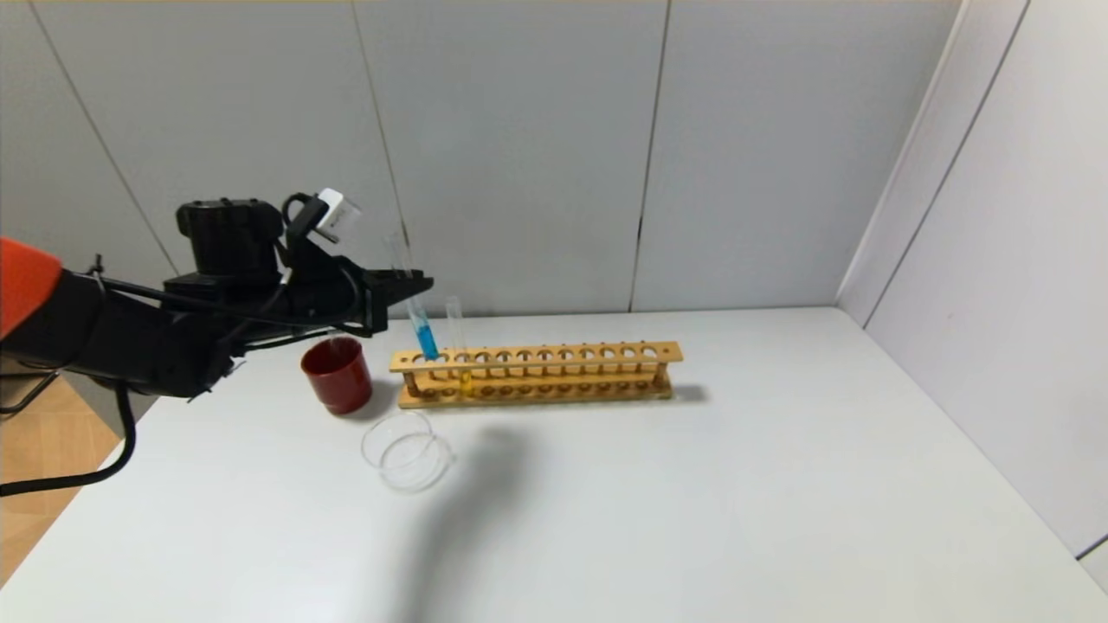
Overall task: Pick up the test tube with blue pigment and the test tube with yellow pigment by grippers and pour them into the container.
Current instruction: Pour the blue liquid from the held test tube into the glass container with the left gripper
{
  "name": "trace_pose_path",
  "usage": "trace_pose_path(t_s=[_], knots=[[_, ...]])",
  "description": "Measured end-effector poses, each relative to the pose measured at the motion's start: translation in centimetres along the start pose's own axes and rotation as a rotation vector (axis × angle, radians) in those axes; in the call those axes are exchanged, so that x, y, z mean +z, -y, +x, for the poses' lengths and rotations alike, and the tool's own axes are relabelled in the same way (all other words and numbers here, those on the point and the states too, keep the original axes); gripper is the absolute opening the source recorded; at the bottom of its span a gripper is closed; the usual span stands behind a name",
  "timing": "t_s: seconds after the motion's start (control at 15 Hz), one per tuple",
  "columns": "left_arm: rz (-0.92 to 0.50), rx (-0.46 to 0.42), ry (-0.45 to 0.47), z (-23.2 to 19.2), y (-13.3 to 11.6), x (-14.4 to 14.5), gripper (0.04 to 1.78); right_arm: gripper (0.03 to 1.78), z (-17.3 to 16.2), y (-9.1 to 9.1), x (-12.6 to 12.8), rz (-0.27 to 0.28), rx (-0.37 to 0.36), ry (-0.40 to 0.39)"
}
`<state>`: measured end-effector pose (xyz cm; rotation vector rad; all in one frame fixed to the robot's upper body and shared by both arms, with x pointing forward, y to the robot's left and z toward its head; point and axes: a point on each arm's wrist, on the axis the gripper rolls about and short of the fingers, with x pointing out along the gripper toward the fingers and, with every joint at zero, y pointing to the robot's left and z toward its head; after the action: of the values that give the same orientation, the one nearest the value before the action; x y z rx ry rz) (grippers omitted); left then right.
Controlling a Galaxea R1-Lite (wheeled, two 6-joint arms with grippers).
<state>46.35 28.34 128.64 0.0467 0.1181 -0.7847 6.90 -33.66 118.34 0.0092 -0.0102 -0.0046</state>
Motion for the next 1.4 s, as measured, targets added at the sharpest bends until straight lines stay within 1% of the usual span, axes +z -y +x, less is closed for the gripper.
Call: trace_pose_path(t_s=[0.13, 0.27, 0.53, 0.67, 0.8, 1.07, 1.2, 1.27, 1.4], knots=[[0.019, 0.008, 0.022, -1.8, 1.1, 2.7, 0.34, 1.75, 0.0, 0.0, 0.0, 0.000, 0.000, 0.000], [0.027, 0.009, 0.031, -3.5, 2.3, 4.9, 0.34, 1.75, 0.0, 0.0, 0.0, 0.000, 0.000, 0.000], [0.032, 0.063, 0.032, -7.4, 4.0, 7.6, 0.34, 1.75, 0.0, 0.0, 0.0, 0.000, 0.000, 0.000], [0.053, 0.115, 0.014, -9.3, 4.5, 8.1, 0.34, 1.75, 0.0, 0.0, 0.0, 0.000, 0.000, 0.000], [0.132, 0.169, -0.043, -11.4, 4.6, 7.6, 0.34, 1.75, 0.0, 0.0, 0.0, 0.000, 0.000, 0.000], [0.280, 0.258, -0.190, -15.0, 4.0, 4.6, 0.34, 1.75, 0.0, 0.0, 0.0, 0.000, 0.000, 0.000], [0.311, 0.267, -0.238, -15.7, 4.0, 3.1, 0.34, 1.75, 0.0, 0.0, 0.0, 0.000, 0.000, -0.001], [0.312, 0.264, -0.256, -15.8, 4.0, 2.5, 0.34, 1.75, 0.0, 0.0, 0.0, 0.000, 0.000, 0.000], [0.361, 0.245, -0.298, -15.7, 4.0, 1.4, 0.34, 1.75, 0.0, 0.0, 0.0, 0.000, 0.000, 0.000]])
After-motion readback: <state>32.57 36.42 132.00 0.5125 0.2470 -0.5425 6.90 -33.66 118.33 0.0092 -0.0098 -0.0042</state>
